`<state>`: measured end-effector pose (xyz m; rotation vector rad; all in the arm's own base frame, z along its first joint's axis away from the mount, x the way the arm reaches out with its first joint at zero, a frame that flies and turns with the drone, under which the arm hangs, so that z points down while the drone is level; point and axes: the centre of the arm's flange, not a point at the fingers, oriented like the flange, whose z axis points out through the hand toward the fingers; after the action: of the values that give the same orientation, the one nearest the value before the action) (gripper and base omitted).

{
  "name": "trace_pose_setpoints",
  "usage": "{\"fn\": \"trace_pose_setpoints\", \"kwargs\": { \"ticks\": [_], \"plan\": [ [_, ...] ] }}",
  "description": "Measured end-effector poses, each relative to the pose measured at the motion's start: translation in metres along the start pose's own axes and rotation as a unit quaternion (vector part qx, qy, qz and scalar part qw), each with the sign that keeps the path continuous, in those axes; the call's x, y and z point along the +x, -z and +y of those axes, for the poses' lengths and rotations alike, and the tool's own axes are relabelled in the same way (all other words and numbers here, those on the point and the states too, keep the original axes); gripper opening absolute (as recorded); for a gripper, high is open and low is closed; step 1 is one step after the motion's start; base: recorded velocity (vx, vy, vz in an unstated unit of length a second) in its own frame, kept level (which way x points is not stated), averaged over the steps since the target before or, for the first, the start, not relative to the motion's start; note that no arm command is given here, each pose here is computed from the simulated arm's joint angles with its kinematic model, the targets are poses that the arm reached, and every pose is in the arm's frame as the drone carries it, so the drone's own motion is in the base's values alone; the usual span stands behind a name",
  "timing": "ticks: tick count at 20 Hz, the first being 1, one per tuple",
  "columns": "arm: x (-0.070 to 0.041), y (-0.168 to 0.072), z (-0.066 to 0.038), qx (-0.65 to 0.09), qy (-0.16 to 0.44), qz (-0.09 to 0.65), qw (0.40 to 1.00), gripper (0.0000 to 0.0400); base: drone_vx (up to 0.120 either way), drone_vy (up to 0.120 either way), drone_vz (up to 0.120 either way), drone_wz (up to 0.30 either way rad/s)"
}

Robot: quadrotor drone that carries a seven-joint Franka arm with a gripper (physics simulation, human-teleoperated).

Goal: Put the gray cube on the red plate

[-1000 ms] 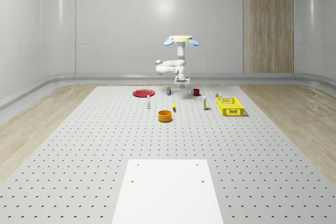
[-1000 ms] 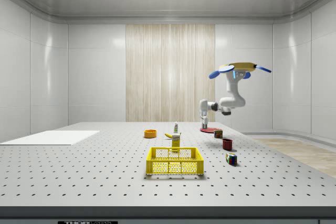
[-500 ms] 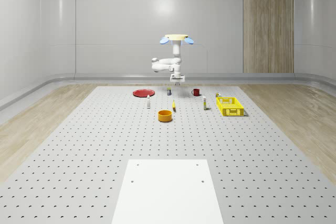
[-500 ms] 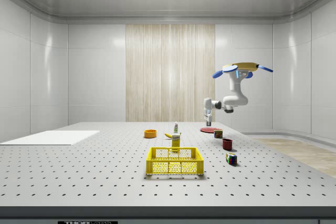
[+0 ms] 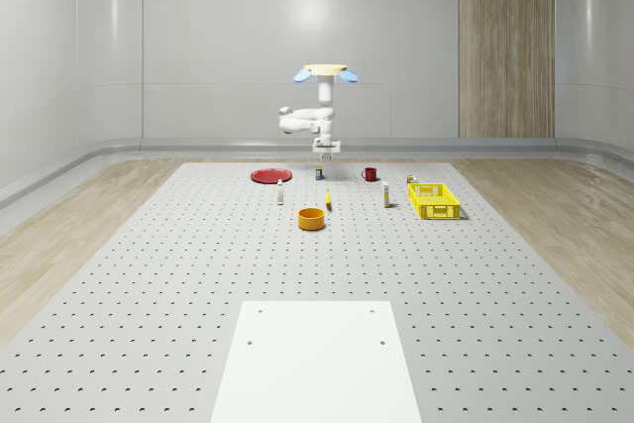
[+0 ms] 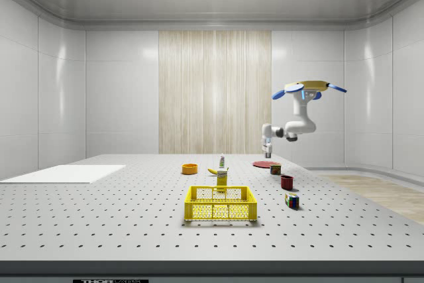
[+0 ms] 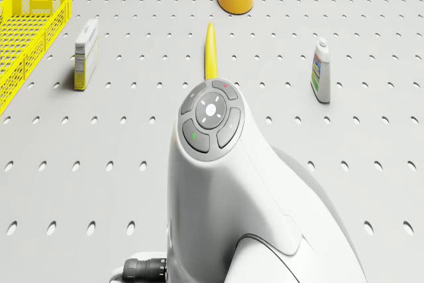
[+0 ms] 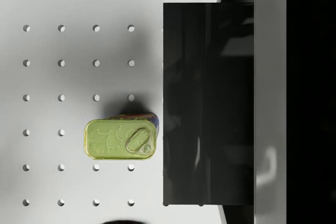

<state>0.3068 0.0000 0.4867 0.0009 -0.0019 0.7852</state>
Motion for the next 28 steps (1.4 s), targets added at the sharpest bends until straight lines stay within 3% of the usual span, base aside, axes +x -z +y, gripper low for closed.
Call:
{"fn": "trace_pose_setpoints", "kwargs": {
  "ticks": [16,21,28],
  "plan": [
    [0.0,0.0,0.0,0.0,0.0,0.0,1.0,0.025,-0.117,-0.12,0.0,0.0],
    [0.0,0.0,0.0,0.0,0.0,0.0,1.0,0.025,0.0,-0.12,0.0,0.0],
    [0.0,0.0,0.0,0.0,0.0,0.0,1.0,0.025,0.0,-0.12,-0.097,0.0]
  ]
}}
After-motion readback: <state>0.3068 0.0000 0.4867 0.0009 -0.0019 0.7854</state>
